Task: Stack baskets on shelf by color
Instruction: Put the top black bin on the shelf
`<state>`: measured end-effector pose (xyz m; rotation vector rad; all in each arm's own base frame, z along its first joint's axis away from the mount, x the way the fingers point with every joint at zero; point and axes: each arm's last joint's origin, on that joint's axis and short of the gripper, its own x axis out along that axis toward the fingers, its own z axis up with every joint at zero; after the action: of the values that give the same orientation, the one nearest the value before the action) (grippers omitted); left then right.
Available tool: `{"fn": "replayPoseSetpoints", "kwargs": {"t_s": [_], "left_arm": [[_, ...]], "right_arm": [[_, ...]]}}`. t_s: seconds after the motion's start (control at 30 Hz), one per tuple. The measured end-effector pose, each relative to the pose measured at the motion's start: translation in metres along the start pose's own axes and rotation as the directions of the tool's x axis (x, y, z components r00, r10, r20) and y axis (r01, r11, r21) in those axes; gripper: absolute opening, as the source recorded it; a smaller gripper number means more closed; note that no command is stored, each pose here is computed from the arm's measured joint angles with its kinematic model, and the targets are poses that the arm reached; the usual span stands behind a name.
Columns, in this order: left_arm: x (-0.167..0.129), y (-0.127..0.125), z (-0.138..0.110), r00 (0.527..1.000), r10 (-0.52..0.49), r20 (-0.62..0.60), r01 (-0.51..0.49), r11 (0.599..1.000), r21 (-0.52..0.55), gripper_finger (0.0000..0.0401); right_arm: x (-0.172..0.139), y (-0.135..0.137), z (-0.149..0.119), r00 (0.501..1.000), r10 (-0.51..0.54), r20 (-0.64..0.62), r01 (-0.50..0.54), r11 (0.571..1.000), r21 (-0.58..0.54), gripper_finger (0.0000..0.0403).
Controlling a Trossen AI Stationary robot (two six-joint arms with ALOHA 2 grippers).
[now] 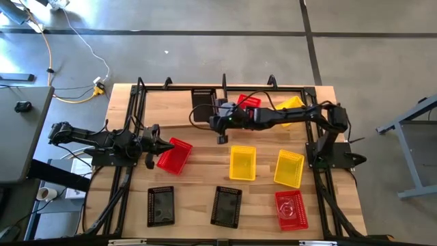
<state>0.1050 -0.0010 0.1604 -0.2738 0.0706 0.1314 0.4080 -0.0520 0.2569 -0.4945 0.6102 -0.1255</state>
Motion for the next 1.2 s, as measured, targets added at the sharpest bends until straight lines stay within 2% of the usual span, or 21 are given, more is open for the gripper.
{"fn": "replayPoseSetpoints", "kwargs": {"t_s": [0.13, 0.27, 0.43, 0.83, 1.2], "left_arm": [[0.0, 0.0, 0.0, 1.0, 0.0, 0.0, 0.0, 1.0, 0.0, 0.0], [0.0, 0.0, 0.0, 1.0, 0.001, -0.001, -0.001, 1.0, 0.0, 0.0], [0.0, 0.0, 0.0, 1.0, 0.0, 0.0, 0.0, 1.0, 0.0, 0.0], [0.0, 0.0, 0.0, 1.0, -0.001, 0.0, 0.001, 1.0, 0.0, 0.0], [0.0, 0.0, 0.0, 1.0, 0.0, -0.001, 0.0, 1.0, 0.0, 0.0]], "right_arm": [[-0.005, -0.007, 0.011, 1.0, 0.001, -0.003, -0.001, 1.0, -0.001, 0.0], [-0.006, -0.014, 0.01, 0.999, -0.021, -0.038, 0.022, 1.0, 0.004, 0.0], [0.0, -0.016, -0.002, 0.996, 0.0, -0.086, 0.007, 0.997, 0.074, 0.0], [0.035, 0.001, -0.028, 0.98, 0.079, -0.183, -0.067, 0.995, 0.073, 0.0], [0.051, -0.012, -0.05, 0.973, 0.096, -0.209, -0.079, 0.993, 0.086, 0.0]]}}
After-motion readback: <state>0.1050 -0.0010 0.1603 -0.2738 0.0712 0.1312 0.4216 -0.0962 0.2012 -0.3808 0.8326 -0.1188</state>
